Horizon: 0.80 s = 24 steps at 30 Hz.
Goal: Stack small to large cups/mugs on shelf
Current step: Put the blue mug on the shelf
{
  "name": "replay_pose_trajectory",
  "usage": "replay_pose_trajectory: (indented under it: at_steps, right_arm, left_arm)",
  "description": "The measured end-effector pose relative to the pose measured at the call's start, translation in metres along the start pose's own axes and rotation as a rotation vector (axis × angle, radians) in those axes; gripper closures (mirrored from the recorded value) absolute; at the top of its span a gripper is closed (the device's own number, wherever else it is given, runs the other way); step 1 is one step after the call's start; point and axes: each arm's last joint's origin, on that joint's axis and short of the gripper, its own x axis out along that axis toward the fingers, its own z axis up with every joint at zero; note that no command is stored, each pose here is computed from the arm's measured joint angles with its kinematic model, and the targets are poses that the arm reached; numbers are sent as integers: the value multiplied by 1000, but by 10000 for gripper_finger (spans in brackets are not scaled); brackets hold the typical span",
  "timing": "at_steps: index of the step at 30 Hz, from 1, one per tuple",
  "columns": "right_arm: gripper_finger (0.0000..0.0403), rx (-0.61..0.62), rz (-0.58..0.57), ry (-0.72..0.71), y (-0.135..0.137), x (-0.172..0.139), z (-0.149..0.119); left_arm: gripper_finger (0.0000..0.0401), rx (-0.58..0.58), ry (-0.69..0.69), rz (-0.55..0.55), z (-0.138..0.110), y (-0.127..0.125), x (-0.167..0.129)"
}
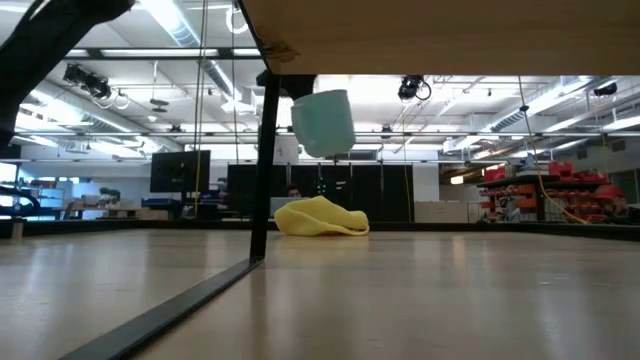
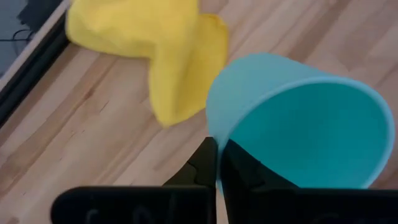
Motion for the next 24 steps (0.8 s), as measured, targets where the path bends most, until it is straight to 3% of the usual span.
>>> replay_pose_trajectory:
  at_steps: [10, 24]
  right_arm:
    - [390, 42, -118, 100, -17, 32, -25]
    - [356, 63, -277, 125, -31, 67, -35]
  left_arm:
    - [389, 16, 38, -18, 2, -36, 27]
    - [389, 45, 51, -127, -10, -97, 63]
